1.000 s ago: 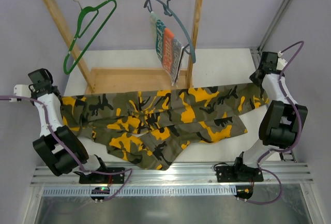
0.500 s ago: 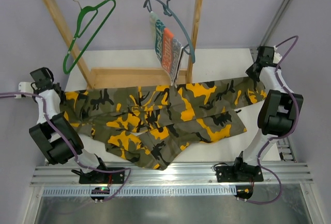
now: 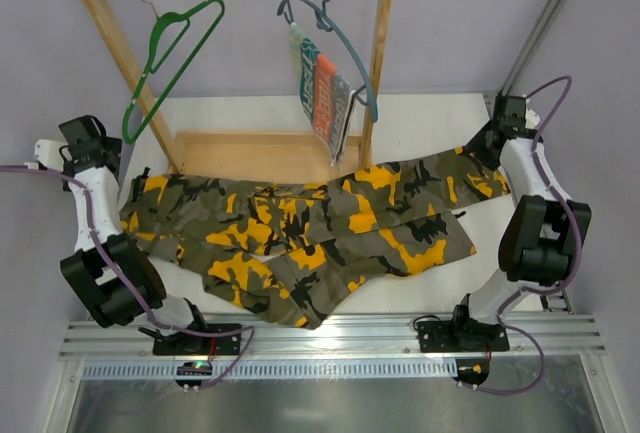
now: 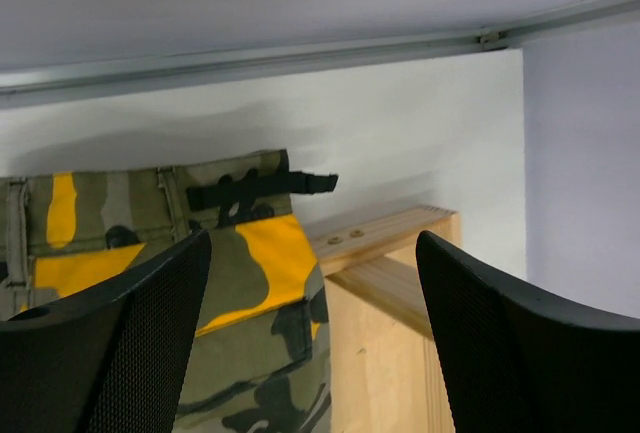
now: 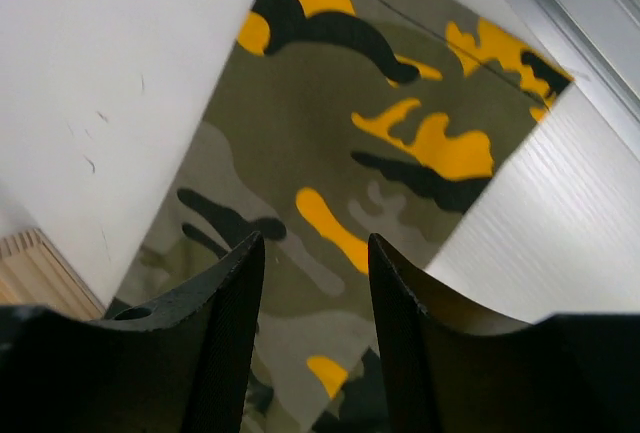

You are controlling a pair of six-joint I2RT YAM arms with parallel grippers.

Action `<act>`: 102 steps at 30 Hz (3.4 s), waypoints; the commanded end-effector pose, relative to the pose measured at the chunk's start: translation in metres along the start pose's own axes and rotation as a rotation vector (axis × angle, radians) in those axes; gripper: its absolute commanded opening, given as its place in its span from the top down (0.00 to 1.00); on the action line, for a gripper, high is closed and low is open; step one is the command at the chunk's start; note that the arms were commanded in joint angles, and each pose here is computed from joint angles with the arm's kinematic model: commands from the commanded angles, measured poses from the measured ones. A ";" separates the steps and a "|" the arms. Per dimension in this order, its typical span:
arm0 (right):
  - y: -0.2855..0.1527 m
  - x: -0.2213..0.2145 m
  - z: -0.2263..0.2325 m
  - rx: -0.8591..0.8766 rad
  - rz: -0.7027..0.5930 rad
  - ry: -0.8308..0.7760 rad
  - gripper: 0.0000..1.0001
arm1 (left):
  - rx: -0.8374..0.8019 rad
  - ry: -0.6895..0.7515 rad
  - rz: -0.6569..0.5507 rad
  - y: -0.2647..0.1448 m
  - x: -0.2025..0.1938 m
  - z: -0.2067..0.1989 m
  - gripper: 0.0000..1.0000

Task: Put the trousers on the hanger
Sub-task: Fold the trousers

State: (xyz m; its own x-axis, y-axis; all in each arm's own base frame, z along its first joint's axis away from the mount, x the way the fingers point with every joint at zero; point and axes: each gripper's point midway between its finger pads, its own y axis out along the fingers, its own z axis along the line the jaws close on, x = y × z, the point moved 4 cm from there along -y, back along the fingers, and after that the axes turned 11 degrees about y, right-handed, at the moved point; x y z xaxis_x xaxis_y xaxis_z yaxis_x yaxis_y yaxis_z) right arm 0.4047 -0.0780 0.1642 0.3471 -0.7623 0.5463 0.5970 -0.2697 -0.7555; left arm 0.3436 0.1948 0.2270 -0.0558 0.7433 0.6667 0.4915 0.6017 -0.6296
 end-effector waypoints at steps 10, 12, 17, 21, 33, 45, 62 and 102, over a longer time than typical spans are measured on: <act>-0.055 -0.087 -0.105 -0.207 0.044 0.180 0.53 | 0.133 0.140 0.094 -0.050 -0.069 0.060 0.20; -0.057 -0.100 -0.114 -0.193 0.053 0.195 0.53 | 0.146 0.151 0.116 -0.050 -0.078 0.070 0.19; -0.049 -0.119 -0.126 -0.196 0.070 0.226 0.53 | 0.175 0.185 0.159 -0.051 -0.089 0.081 0.19; -0.037 -0.129 -0.130 -0.214 0.102 0.238 0.53 | 0.161 0.190 0.169 -0.049 -0.092 0.081 0.18; -0.009 -0.156 -0.153 -0.309 0.128 0.270 0.90 | 0.192 0.151 0.184 -0.048 -0.098 0.086 0.18; -0.076 -0.108 -0.174 -0.463 -0.135 0.323 0.96 | 0.335 0.147 0.205 -0.031 -0.094 0.091 0.17; -0.061 -0.157 -0.122 -0.095 0.204 0.243 0.50 | 0.273 0.259 0.182 -0.045 -0.110 0.072 0.17; -0.048 -0.152 -0.173 -0.499 0.139 0.180 0.50 | 0.279 0.282 0.216 -0.036 -0.100 0.064 0.15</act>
State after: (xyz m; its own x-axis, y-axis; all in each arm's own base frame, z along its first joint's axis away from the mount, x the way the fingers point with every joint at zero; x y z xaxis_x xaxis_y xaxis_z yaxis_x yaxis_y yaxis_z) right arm 0.2040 -0.0428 0.0526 0.2288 -0.9024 0.3650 0.1531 -0.3369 -0.9290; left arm 0.2714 0.1116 0.1452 0.2919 0.7884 0.5415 0.1949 0.5052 -0.8407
